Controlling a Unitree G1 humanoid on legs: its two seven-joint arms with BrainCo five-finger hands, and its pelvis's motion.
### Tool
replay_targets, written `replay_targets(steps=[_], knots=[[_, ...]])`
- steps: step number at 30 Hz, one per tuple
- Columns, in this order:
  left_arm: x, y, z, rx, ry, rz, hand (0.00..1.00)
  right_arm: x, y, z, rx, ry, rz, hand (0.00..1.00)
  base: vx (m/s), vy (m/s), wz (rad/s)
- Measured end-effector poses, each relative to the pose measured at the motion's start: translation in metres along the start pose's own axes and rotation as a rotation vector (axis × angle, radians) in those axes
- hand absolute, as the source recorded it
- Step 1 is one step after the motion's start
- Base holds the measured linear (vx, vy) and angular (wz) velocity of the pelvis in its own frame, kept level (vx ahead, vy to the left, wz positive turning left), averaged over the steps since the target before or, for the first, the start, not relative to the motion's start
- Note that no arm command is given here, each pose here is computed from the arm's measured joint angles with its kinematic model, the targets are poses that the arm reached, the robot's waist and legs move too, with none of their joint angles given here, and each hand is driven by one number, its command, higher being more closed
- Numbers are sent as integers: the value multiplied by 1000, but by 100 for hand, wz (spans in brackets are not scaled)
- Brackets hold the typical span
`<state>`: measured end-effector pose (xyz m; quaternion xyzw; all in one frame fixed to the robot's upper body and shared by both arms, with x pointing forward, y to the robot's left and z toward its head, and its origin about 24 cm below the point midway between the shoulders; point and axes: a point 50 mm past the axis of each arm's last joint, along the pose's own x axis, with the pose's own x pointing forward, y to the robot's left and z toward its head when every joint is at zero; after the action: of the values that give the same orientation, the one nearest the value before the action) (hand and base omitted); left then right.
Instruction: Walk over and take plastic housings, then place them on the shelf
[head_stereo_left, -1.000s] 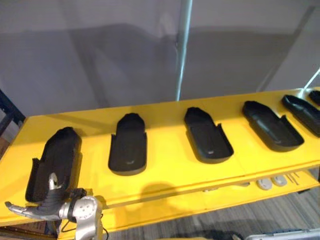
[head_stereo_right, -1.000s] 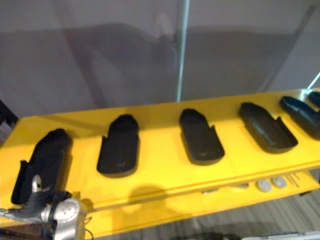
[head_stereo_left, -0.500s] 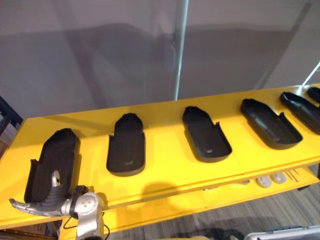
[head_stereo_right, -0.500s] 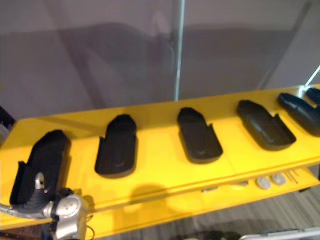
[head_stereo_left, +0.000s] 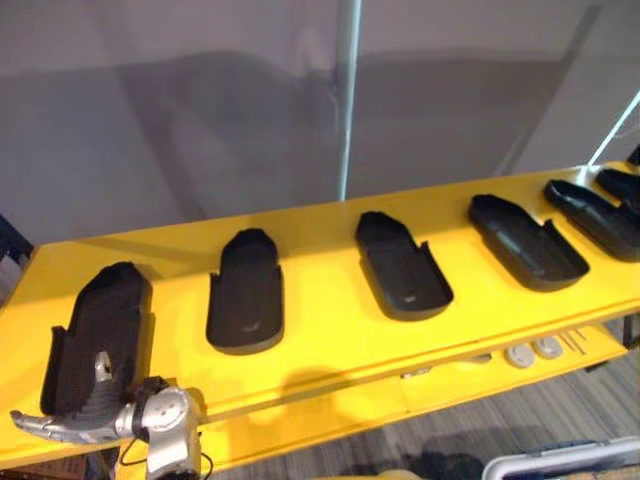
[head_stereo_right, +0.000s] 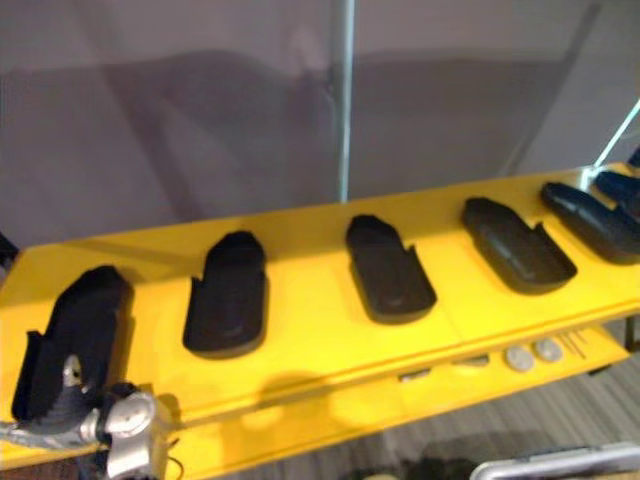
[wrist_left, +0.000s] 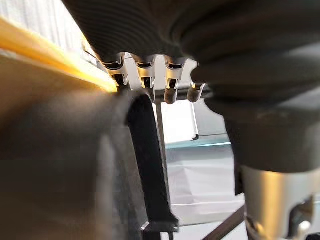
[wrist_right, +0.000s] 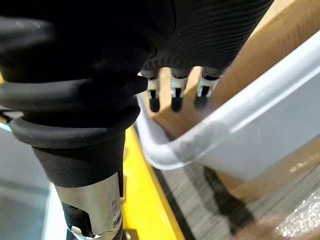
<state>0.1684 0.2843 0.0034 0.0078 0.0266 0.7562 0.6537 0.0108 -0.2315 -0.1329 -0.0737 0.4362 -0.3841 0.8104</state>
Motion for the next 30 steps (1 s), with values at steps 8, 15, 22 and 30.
replay_targets(steps=[8, 15, 22, 30], knots=[[7, -5, 7, -17, -18, 19, 0, 1, -4, 0, -17, -7, -2, 0, -27, -8, -4], [9, -11, 11, -24, -5, 30, 0, 1, -3, 0, -35, -5, 10, 0, -3, -3, -1], [17, -19, 18, -29, -23, 14, 0, -1, -3, 3, -38, -22, 17, 0, -40, -15, -1], [22, -35, 24, -32, 34, 10, 0, 1, -7, 4, -46, -30, -6, 0, 0, 0, 0]])
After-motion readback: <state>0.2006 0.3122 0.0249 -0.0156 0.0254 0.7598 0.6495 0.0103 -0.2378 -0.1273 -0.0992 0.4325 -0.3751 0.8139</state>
